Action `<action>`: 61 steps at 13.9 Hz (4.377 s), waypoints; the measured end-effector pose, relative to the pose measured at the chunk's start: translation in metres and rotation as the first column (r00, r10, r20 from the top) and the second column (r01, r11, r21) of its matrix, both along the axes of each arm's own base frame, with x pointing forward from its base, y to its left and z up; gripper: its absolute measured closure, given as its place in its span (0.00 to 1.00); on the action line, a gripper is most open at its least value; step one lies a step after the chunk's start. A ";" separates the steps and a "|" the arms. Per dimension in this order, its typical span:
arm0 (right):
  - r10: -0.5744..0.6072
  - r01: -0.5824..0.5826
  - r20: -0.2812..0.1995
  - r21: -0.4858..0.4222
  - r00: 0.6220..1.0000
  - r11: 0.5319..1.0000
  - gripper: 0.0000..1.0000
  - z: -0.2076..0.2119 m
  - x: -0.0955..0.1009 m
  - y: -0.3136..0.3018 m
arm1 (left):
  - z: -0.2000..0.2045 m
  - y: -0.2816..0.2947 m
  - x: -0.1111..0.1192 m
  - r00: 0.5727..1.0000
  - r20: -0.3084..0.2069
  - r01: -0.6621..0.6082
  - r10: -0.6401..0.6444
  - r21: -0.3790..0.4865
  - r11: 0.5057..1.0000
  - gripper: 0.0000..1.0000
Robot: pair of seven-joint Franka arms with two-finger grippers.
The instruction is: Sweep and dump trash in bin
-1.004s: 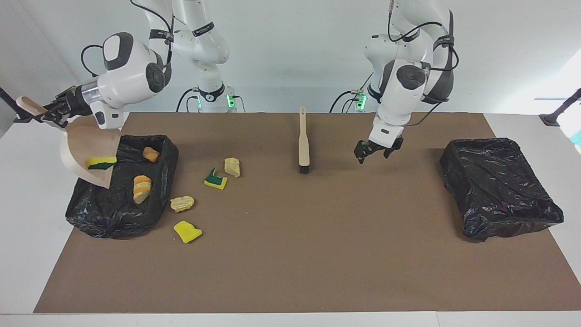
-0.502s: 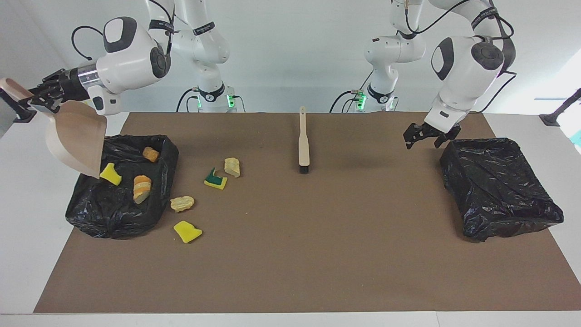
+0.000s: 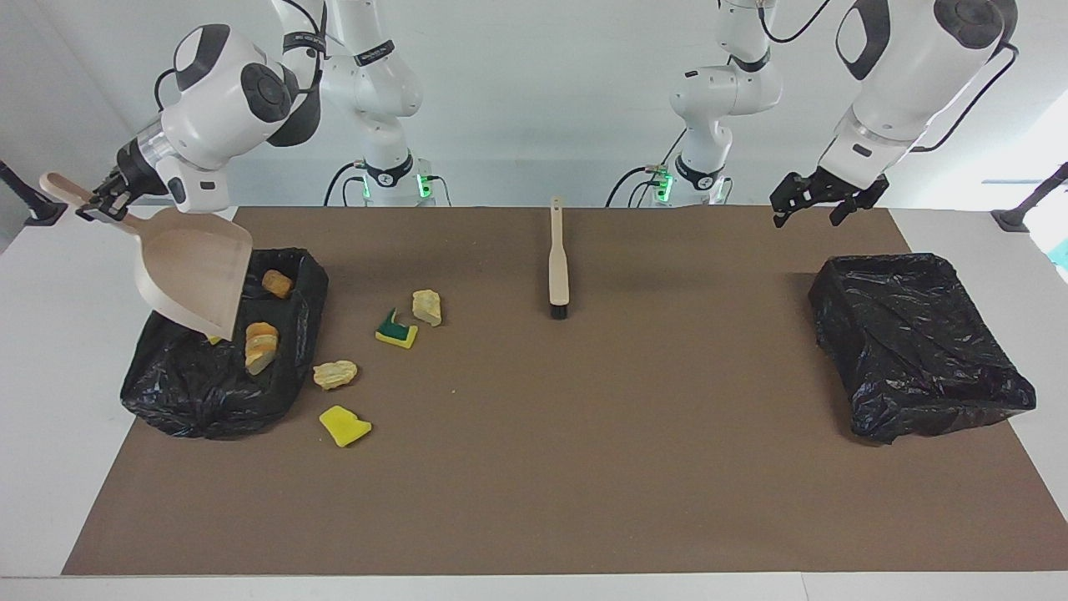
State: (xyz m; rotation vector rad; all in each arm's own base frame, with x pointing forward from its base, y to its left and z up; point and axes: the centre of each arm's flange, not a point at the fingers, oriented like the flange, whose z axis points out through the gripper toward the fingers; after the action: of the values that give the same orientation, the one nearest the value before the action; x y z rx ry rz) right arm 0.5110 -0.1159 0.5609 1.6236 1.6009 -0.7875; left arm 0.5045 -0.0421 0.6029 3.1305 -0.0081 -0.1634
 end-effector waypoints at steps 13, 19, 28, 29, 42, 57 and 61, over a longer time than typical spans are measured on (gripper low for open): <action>-0.268 0.183 0.027 0.668 0.963 0.722 0.68 -0.022 -0.002 0.048 | 0.047 0.004 -0.009 0.999 0.041 -0.002 0.002 -0.002 1.000 0.00; -0.634 0.386 0.085 0.729 0.768 0.565 0.68 -0.026 0.000 0.107 | 0.052 0.011 -0.009 0.999 0.052 -0.007 0.008 -0.016 1.000 0.00; -0.965 0.600 -0.054 0.792 0.255 0.114 0.68 -0.042 0.002 0.247 | 0.054 0.010 -0.010 0.998 0.057 -0.005 0.005 -0.017 1.000 0.00; -0.973 0.612 -0.082 0.788 0.218 0.071 0.68 -0.045 0.006 0.265 | 0.055 0.009 -0.011 0.998 0.058 -0.004 0.005 -0.017 1.000 0.00; -0.987 0.729 -0.150 0.669 -0.059 -0.145 0.68 -0.176 0.080 0.493 | 0.058 0.013 -0.012 0.998 0.068 -0.010 0.012 -0.018 1.000 0.00; -0.986 0.716 -0.158 0.681 -0.058 -0.151 0.00 -0.171 0.096 0.501 | 0.058 0.014 -0.012 0.997 0.069 -0.013 0.014 -0.019 1.000 0.00; -0.992 0.744 -0.125 0.660 -0.025 -0.102 0.00 -0.163 0.065 0.506 | 0.057 0.014 -0.007 0.995 0.102 -0.013 0.015 -0.021 1.000 0.00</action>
State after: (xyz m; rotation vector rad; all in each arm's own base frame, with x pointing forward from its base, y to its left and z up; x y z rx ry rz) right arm 0.5757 0.3896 0.3977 3.1799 -0.0763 -0.3960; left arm 0.4973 -0.0282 0.6601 3.1141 0.0117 -0.0029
